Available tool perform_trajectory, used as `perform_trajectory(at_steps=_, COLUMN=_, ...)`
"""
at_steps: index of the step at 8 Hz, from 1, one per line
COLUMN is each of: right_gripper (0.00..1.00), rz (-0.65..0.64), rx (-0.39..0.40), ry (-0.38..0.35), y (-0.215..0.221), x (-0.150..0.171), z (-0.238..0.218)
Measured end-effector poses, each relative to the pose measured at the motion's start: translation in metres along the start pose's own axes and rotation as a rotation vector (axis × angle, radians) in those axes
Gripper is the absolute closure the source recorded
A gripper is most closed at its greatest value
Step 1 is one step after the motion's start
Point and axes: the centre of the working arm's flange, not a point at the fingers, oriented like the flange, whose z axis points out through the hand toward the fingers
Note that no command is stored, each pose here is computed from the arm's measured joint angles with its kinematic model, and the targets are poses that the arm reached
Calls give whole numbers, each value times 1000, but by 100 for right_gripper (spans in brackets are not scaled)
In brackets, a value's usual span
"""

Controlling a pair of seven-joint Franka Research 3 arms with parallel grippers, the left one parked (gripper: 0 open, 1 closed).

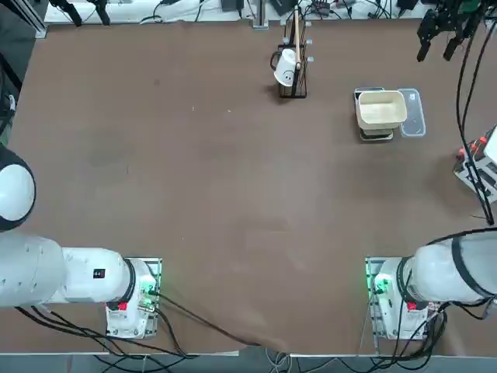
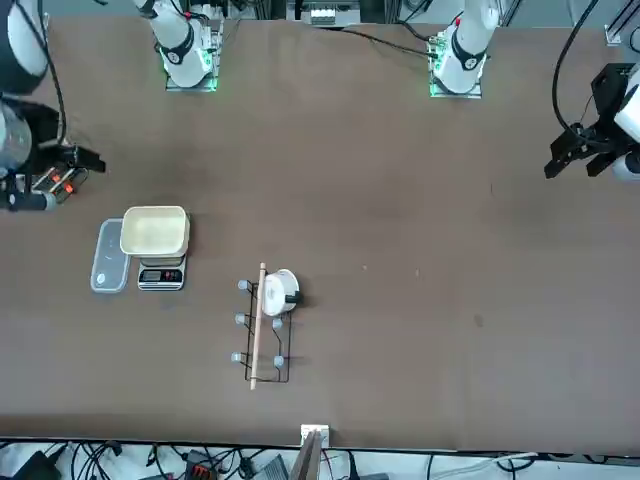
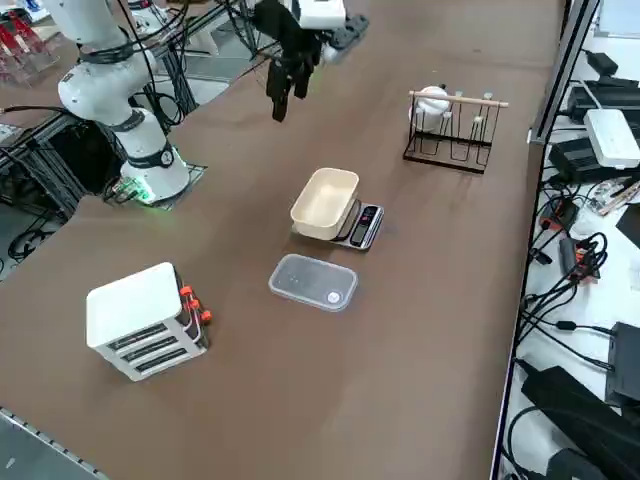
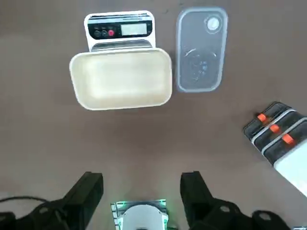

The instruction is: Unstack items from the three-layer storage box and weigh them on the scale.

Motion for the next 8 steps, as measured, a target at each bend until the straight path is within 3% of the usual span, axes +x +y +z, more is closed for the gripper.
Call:
perform_trajectory(at_steps=2, right_gripper=5, rz=-103, rx=-3, ry=10, y=31, x=25, z=22)
perform_trajectory(at_steps=4, right_gripper=5, rz=-327, rx=16, ry=78, y=130, x=59, z=79)
perform_trajectory(at_steps=6, right_gripper=5, rz=-544, rx=2, ry=88, y=200, x=60, z=137)
perform_trajectory(at_steps=8, right_gripper=5, rz=-670, rx=-99, ry=22, y=224, x=45, z=162)
